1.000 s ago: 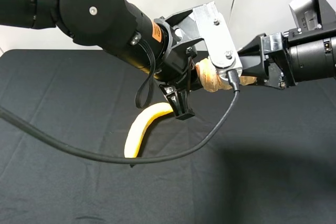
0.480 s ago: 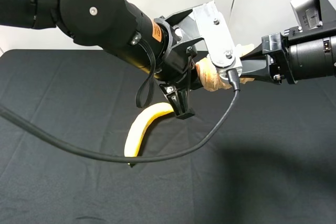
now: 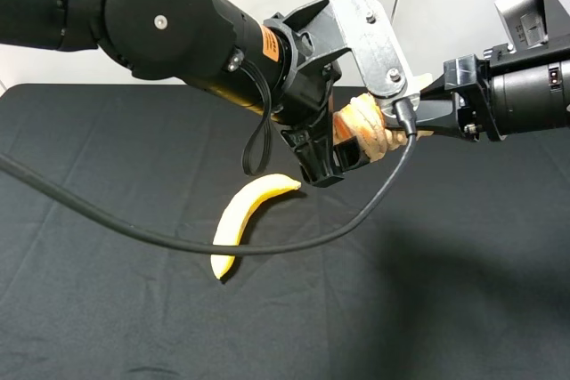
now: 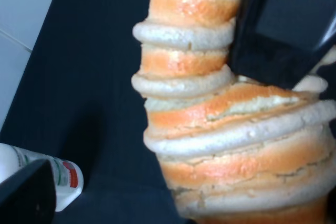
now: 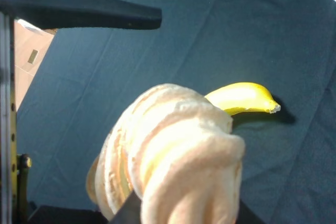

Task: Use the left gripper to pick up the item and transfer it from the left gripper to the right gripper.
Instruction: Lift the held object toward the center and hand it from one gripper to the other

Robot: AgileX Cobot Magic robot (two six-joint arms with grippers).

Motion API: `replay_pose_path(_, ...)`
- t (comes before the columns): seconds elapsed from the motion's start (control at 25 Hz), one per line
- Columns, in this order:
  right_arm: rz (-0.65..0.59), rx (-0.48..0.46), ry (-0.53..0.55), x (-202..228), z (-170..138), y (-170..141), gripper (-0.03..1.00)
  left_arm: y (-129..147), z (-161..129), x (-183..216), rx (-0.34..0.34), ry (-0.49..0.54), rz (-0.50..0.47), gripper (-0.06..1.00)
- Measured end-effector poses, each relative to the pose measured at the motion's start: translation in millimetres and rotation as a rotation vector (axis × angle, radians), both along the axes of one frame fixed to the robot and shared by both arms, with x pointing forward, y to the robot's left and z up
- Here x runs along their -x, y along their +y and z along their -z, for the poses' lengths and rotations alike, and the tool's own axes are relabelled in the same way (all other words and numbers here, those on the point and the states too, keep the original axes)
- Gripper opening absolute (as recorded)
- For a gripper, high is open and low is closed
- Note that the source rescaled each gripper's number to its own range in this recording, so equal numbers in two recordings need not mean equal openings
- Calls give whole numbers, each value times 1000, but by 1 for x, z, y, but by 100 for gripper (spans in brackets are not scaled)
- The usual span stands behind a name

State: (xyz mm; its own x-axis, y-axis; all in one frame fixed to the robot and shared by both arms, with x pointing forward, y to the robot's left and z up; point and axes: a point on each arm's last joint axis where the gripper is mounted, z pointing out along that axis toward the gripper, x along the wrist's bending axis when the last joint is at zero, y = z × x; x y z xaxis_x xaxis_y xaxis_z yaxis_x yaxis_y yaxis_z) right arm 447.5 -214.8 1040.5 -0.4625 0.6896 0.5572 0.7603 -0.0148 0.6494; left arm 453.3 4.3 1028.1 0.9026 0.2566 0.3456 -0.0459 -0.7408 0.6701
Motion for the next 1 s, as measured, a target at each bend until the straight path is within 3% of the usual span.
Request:
replay_pose_path(0.2, 0, 0, 1, 0, 0, 0, 3, 1, 2, 1, -14, 21, -3, 100)
replay_pose_path(0.32, 0, 0, 1, 0, 0, 0, 3, 6, 0, 6, -55, 55, 1, 100)
replay_pose_path(0.68, 5, -3, 5, 0, 0, 0, 3, 37, -41, 30, -93, 101, 5, 100)
replay_pose_path(0.88, 10, -7, 11, 0, 0, 0, 3, 61, -62, 41, -112, 140, -99, 100)
replay_pose_path(1.0, 10, -7, 11, 0, 0, 0, 3, 79, -74, 46, -121, 170, -219, 100)
